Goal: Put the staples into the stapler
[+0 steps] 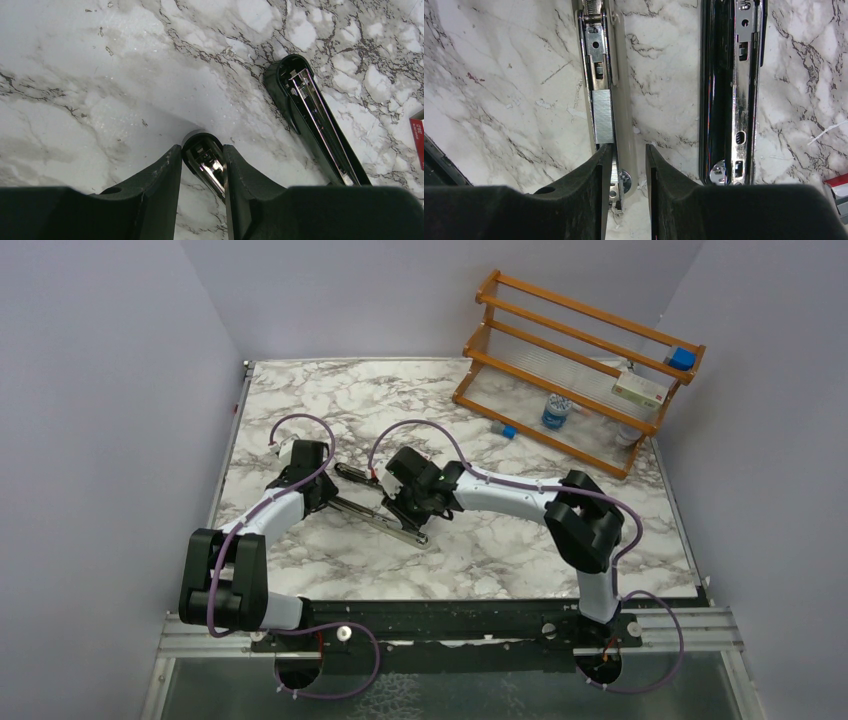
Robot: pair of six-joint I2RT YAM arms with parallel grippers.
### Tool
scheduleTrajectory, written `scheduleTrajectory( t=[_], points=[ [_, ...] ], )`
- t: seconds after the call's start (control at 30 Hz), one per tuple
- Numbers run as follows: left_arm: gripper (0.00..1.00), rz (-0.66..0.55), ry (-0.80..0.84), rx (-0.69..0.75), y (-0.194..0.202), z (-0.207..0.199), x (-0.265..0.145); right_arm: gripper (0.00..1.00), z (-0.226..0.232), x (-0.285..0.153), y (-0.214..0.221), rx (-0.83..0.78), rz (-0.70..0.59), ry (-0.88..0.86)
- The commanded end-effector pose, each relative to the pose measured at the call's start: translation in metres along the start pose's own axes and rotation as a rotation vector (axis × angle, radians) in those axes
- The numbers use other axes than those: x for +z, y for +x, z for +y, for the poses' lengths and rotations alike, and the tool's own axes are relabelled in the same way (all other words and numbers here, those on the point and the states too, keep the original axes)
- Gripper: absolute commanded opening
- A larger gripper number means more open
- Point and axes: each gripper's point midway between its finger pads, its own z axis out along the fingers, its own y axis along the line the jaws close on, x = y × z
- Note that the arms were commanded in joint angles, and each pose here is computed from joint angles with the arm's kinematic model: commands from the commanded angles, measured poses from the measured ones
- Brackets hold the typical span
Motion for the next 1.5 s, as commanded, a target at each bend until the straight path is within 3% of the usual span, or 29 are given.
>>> scheduleTrajectory(
  t=[0.0,0.97,1.47],
  points=[
    [0.36,0.019,-0.049,0.02,0.005,0.012,0.003,0.34,-0.001,0.006,-0.009,0.002,-0.02,0.01],
    [0.36,0.016,-0.059,0.022,0.003,0.013,0.002,0.34,0.001,-0.011,0.059,0.029,0.126,0.027],
    [0.36,0.014,-0.049,0.018,0.001,0.01,0.002,0.36,-0.007,-0.025,-0.035,0.05,-0.188,0.071]
  ],
)
